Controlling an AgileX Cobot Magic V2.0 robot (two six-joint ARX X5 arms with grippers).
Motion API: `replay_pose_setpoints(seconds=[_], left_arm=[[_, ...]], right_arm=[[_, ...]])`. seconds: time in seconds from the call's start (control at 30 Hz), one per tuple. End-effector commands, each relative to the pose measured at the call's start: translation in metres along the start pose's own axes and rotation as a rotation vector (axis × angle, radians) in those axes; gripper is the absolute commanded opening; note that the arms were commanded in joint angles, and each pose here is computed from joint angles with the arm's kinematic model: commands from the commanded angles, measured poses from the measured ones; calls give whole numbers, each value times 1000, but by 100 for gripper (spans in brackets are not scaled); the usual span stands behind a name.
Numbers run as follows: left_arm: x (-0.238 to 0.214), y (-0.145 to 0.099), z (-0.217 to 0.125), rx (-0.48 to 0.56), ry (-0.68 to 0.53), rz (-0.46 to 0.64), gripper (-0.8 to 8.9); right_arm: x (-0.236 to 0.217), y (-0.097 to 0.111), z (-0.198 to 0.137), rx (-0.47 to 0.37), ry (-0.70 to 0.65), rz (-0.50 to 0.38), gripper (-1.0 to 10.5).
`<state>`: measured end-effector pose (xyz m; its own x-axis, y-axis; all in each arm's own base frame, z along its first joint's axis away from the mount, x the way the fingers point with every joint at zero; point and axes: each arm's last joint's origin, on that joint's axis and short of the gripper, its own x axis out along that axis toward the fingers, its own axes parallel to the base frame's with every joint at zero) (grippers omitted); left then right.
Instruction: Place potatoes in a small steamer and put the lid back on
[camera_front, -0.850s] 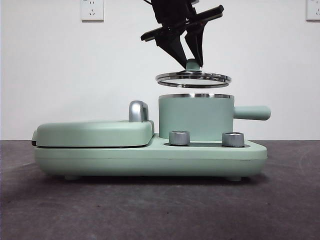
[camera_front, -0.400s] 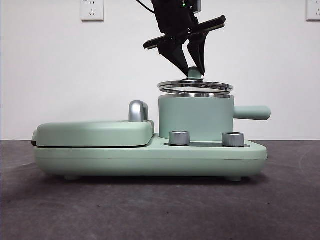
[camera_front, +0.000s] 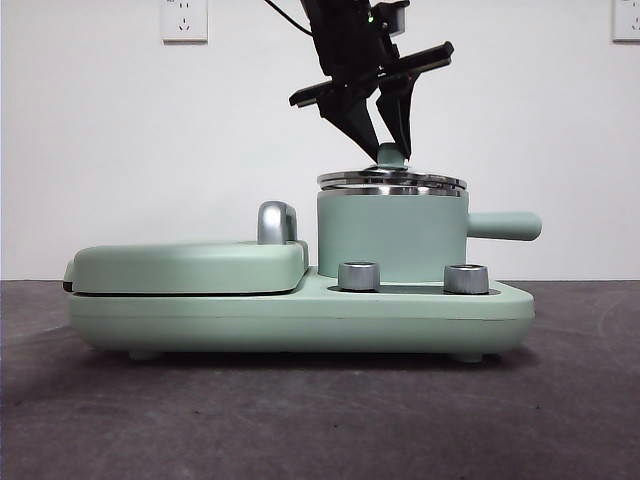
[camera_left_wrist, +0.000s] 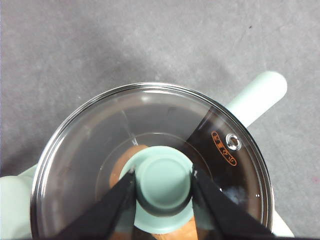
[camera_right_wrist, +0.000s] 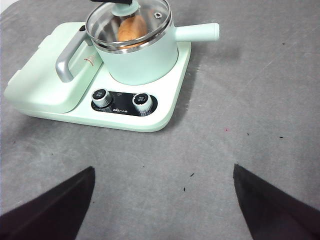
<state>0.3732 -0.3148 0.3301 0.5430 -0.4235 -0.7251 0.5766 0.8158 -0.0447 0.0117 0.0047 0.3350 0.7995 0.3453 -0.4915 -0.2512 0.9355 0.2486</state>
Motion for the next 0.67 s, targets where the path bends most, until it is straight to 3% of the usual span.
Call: replay_pose_setpoints(seconds=[0.03, 0.67], left_arm=[[3, -5, 6, 0, -40, -7, 14], [9, -8, -2, 7, 24, -8, 14]], right_arm=[[-2, 1, 2, 8, -15, 9, 440], [-2, 1, 2, 9, -16, 9, 440]])
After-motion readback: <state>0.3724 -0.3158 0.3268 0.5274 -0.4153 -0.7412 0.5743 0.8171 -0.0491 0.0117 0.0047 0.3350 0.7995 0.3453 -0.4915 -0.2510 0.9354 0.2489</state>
